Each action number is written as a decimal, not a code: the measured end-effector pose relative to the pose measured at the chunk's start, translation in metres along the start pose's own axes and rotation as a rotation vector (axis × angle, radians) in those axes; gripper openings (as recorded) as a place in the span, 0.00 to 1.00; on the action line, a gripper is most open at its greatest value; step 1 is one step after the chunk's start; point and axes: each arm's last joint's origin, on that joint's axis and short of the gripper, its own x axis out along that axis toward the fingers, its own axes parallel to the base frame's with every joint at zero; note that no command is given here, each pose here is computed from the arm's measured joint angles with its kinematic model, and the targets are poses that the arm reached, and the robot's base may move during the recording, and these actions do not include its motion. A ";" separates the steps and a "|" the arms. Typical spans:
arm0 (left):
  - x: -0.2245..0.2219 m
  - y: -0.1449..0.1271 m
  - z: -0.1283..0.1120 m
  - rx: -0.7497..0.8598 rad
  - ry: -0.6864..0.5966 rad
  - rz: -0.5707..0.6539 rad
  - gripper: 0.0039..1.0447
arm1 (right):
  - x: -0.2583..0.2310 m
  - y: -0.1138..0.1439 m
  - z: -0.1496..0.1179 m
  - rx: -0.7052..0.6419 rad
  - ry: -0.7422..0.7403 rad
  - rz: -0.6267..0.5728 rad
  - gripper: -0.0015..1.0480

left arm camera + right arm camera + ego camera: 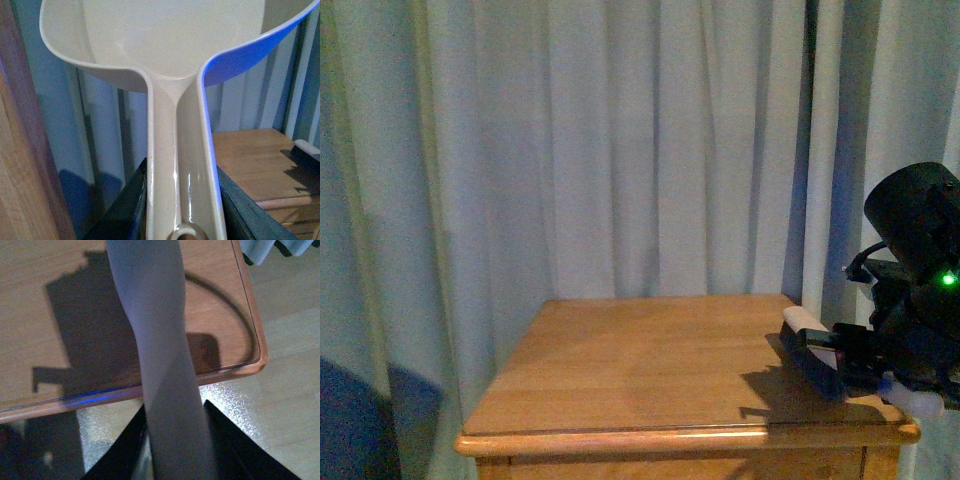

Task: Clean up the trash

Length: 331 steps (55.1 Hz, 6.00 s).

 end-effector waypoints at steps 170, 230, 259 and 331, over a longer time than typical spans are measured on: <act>0.000 0.000 -0.002 -0.004 0.007 0.004 0.27 | -0.241 -0.059 -0.105 -0.192 -0.944 -0.069 0.19; 0.047 0.003 -0.013 -0.215 0.524 -0.026 0.27 | -0.241 -0.058 -0.105 -0.195 -0.944 -0.065 0.19; 0.103 -0.010 -0.066 0.330 0.784 -0.555 0.27 | -0.241 -0.059 -0.105 -0.193 -0.944 -0.068 0.19; 0.091 0.010 -0.114 0.467 0.855 -0.659 0.27 | -0.192 -0.002 -0.026 -0.347 -0.467 -0.036 0.19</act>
